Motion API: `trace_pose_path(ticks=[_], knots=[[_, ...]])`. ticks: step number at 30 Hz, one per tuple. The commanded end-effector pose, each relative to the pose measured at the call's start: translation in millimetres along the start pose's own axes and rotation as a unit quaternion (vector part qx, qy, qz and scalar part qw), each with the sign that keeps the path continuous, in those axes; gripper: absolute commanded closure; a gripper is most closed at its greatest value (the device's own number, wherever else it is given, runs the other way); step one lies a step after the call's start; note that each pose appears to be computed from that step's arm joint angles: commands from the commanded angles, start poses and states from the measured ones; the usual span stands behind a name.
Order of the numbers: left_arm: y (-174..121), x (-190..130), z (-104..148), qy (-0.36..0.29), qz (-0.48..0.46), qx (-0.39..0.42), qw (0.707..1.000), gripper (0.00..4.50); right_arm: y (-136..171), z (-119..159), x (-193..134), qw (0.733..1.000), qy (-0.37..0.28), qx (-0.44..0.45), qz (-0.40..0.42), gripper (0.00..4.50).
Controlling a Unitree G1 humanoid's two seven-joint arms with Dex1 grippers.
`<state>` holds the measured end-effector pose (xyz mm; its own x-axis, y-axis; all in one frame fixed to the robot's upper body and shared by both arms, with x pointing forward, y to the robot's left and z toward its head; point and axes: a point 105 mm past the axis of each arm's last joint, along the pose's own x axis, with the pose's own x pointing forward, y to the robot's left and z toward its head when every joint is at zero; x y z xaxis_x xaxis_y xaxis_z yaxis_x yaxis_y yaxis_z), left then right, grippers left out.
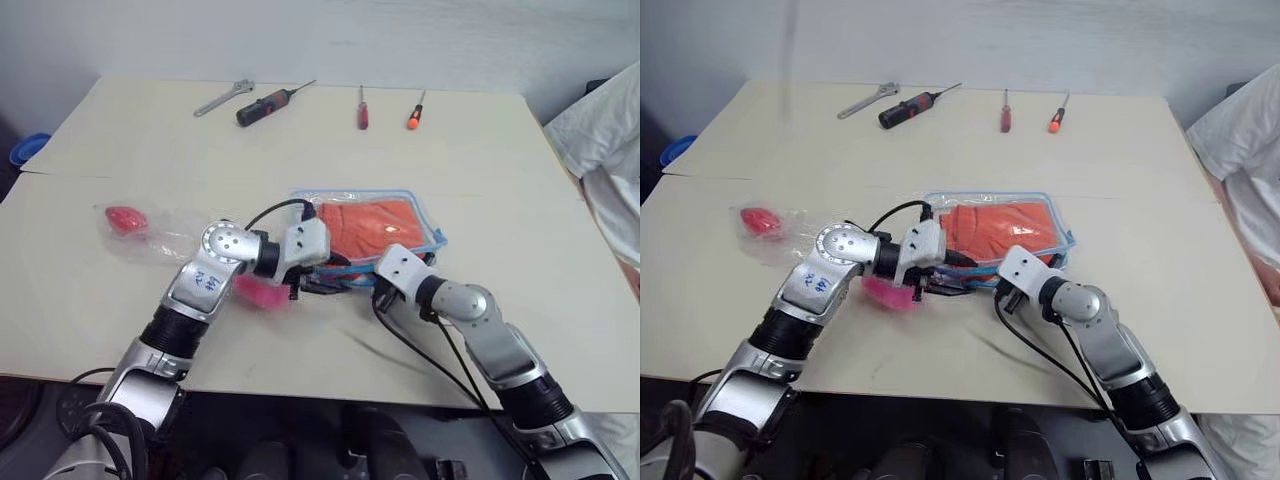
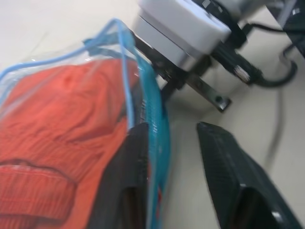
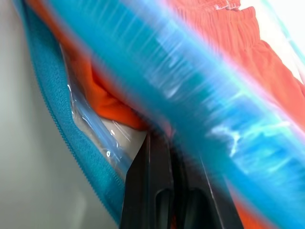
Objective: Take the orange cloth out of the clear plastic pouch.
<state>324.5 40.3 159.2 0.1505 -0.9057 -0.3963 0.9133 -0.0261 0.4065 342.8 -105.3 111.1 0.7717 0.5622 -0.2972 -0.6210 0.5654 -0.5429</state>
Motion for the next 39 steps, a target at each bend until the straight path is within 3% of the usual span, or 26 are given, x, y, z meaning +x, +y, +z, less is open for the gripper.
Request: trace_pose_path(ticks=[1,8,10,18,22,27,34,39], knots=[[15.9,6.4,2.3,0.011,0.043,0.047,0.998,1.85,8.6,-7.8,-0.4,1.000,0.014,0.017,0.012,4.50],[29.3,15.2,0.4,0.010,0.078,0.075,0.994,1.85,9.6,-9.7,-2.3,0.999,0.018,0.024,0.013,4.50],[29.5,15.4,-1.1,0.007,0.080,0.074,0.994,2.14,9.3,-9.0,-2.3,0.999,0.016,0.024,0.013,4.50],[31.5,14.9,5.7,-0.024,0.081,0.022,0.996,4.47,9.8,-6.8,-3.1,1.000,0.009,0.020,0.017,4.50],[46.5,16.4,8.8,-0.034,0.119,-0.062,0.990,4.47,14.5,6.7,-11.2,0.999,-0.025,0.007,0.035,4.50],[61.4,17.4,-3.0,-0.003,0.171,-0.088,0.981,4.47,33.0,44.1,-45.3,0.989,-0.103,0.021,0.104,4.50],[71.8,17.0,-9.7,0.011,0.202,-0.100,0.974,4.47,50.5,32.1,-87.7,0.982,-0.073,-0.018,0.173,4.50],[79.5,5.8,-23.3,0.048,0.227,-0.072,0.970,4.47,40.9,-5.8,-125.4,0.985,0.025,-0.058,0.163,4.50]])
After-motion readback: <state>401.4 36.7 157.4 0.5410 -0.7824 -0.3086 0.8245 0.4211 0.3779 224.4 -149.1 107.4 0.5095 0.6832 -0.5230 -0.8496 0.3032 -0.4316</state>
